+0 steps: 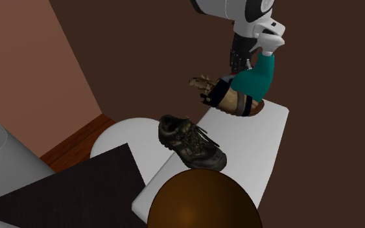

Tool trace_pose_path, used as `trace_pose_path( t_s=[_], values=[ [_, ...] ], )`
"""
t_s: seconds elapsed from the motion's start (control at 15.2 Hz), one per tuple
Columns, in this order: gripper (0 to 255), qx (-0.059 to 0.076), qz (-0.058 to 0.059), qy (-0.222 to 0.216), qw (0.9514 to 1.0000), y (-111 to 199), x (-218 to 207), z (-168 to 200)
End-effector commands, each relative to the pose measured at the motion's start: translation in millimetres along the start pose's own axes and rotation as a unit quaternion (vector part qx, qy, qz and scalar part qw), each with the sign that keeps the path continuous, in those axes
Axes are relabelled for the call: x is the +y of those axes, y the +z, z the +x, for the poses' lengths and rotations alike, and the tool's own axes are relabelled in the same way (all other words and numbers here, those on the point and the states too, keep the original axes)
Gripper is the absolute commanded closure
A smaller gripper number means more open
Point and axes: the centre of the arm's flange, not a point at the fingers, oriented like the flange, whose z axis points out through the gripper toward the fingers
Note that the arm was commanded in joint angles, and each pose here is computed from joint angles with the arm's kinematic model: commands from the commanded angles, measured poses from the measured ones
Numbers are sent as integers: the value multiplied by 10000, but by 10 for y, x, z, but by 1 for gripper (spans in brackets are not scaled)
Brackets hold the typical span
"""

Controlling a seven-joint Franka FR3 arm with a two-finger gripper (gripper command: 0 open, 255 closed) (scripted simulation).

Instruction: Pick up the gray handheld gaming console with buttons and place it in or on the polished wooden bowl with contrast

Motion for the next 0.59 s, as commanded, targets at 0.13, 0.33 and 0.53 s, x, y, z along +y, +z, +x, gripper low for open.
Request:
trace_pose_path(
  t_s=[0.13, 0.33, 0.53],
  values=[
    [255, -22, -18, 4, 10000, 19, 15, -10],
    [255, -21, -19, 5, 10000, -32, -25, 22],
    [255, -21, -19, 5, 10000, -190, -26, 23]
  ],
)
